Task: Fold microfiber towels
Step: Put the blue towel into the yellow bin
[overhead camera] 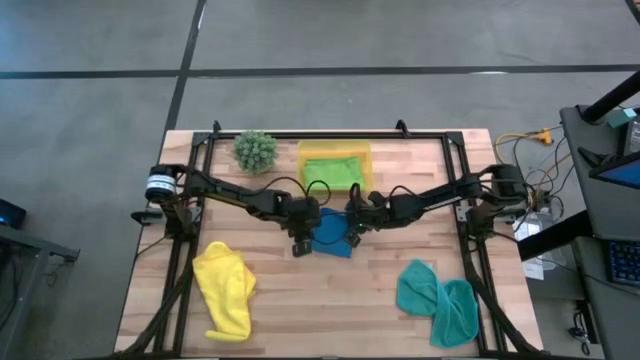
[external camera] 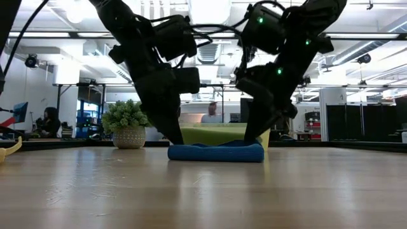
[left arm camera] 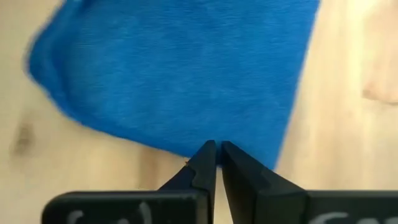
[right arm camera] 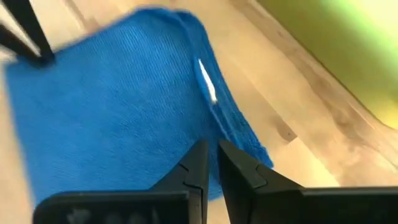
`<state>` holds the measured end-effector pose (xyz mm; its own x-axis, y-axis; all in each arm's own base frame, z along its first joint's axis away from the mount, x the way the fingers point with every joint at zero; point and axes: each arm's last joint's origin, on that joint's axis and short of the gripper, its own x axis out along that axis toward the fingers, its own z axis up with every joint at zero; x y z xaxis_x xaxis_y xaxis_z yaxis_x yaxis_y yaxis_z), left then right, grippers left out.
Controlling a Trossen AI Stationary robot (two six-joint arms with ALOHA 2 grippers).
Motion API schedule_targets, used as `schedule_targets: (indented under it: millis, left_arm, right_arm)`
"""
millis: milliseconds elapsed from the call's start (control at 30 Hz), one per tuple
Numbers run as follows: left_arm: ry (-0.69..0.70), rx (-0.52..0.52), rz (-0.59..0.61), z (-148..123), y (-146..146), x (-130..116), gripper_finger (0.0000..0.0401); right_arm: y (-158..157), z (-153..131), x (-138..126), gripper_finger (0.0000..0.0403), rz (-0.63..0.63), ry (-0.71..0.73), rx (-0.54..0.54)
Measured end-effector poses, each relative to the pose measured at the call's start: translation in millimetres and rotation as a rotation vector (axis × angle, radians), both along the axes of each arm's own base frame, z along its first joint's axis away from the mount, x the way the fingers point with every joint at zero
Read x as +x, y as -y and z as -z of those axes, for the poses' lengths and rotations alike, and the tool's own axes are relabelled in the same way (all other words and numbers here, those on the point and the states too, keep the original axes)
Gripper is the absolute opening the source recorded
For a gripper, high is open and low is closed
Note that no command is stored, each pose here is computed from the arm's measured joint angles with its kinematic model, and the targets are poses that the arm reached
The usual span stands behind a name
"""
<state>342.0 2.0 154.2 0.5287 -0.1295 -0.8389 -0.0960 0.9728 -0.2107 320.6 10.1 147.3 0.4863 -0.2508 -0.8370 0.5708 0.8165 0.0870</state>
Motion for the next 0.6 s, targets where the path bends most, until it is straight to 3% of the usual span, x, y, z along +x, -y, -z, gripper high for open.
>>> schedule_targets:
  millis: [133,367,600]
  left_arm:
    - [0.014,-0.034,0.026,-1,12,1,0.001]
    - [0.013,-0.008,0.011,-12,21,-5,0.001]
    - [0.116,0.022,-0.011,-26,21,-1,0.001]
  right_arm:
    - [-17,-14,-2,0.0027,-0.038,0.063,0.013]
    - [-67,-28,-2,0.0037,-0.252,0.193,0.05]
    - [-93,-15,-6,0.0115,-0.423,0.131,-0.009]
